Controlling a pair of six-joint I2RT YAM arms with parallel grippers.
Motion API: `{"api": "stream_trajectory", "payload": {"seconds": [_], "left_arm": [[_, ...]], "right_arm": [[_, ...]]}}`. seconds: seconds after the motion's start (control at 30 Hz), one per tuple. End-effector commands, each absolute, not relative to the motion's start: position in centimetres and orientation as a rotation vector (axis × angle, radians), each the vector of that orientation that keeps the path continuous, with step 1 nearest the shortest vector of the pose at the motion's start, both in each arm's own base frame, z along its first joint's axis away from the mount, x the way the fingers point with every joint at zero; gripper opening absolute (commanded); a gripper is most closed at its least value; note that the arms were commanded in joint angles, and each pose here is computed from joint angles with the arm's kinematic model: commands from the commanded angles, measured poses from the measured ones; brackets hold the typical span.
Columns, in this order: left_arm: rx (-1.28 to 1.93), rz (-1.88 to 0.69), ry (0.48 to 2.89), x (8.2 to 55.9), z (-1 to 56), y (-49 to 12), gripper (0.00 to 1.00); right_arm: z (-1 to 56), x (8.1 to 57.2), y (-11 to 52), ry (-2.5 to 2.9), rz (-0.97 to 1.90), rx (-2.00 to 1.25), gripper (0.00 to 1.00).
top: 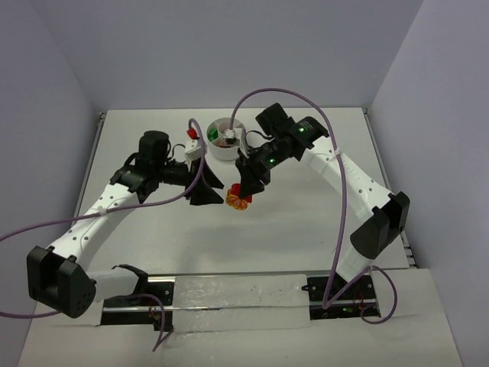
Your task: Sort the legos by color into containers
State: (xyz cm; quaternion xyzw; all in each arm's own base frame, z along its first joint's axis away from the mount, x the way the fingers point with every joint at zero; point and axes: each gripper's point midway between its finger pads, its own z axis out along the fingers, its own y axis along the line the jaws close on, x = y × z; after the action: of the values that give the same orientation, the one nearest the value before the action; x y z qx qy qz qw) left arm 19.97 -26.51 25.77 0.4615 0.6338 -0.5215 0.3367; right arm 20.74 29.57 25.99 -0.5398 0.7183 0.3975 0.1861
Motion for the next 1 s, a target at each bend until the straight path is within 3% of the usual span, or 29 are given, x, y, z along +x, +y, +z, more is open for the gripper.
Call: {"api": "stream_trajectory", "payload": {"seconds": [0.0, 0.13, 0.23, 0.97], "left_arm": [[1.123, -1.433, 1.5, 19.5, 30.8, -26.0, 0.74], [1.049, -1.478, 1.474, 19.4, 32.5, -26.2, 0.78], [0.964, -1.506, 1.498, 19.8, 33.1, -26.3, 0.89], [0.807, -1.461, 1.545, 23.1, 34.2, -25.8, 0.82]], "right_arm": [[30.7, 22.0, 29.6, 1.867, 1.221, -1.331, 0.0], [32.7, 22.9, 29.8, 1.834, 1.315, -1.196, 0.0], [34.2, 23.0, 30.2, 1.814, 1.371, -1.153, 0.0], [36.5, 21.8, 30.2, 1.696, 1.412, -1.182, 0.0]]}}
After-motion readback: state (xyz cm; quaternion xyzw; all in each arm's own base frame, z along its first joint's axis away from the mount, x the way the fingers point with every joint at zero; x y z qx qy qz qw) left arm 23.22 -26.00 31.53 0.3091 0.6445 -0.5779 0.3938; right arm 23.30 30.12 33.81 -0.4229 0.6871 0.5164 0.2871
